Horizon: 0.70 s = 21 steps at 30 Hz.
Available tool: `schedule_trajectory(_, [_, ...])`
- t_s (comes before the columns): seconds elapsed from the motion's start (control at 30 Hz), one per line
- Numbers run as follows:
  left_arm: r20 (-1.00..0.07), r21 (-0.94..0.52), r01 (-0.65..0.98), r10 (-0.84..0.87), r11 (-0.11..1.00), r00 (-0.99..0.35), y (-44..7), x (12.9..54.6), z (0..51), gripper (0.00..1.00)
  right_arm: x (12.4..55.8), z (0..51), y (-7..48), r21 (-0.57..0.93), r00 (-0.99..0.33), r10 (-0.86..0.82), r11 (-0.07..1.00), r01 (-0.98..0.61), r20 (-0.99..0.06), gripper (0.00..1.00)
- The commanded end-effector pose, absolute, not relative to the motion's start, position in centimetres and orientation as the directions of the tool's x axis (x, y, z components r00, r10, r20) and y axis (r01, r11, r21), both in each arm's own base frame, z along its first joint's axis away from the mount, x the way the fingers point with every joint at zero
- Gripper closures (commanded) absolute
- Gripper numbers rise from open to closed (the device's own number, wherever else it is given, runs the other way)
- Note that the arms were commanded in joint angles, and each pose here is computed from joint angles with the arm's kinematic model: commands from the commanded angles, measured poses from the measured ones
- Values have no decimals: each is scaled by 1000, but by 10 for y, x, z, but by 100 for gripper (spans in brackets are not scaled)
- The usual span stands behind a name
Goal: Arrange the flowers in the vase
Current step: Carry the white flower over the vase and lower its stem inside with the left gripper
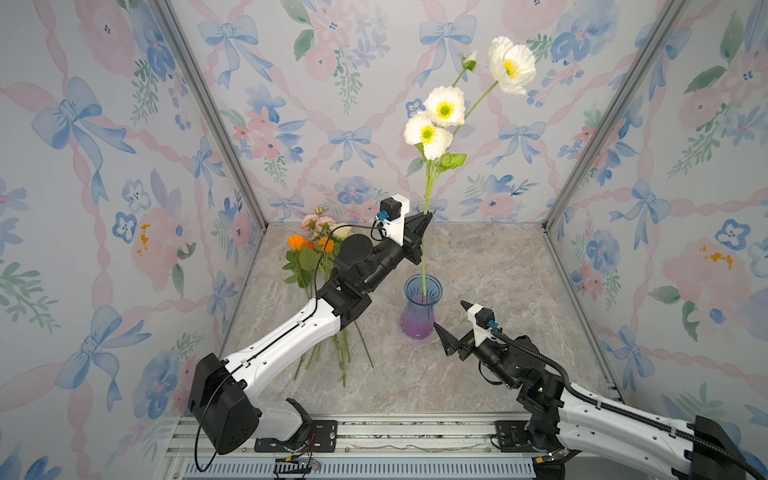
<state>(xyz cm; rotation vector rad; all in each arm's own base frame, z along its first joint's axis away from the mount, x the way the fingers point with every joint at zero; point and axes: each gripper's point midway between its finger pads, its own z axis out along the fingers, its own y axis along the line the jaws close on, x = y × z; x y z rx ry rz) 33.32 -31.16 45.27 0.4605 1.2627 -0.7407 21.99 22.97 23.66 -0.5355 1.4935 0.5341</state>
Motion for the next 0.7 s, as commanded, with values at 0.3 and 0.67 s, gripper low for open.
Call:
schedule_trajectory(0.3, [-984, 33, 759, -112, 650, 138, -335, 322, 375, 100, 219, 243, 241, -5, 9, 1, 751, -660, -1000, 3])
schedule_trajectory(0.67, [-998, -8, 752, -47, 659, 31, -340, 331, 308, 100, 217, 239, 248, -22, 9, -21, 737, -676, -1000, 3])
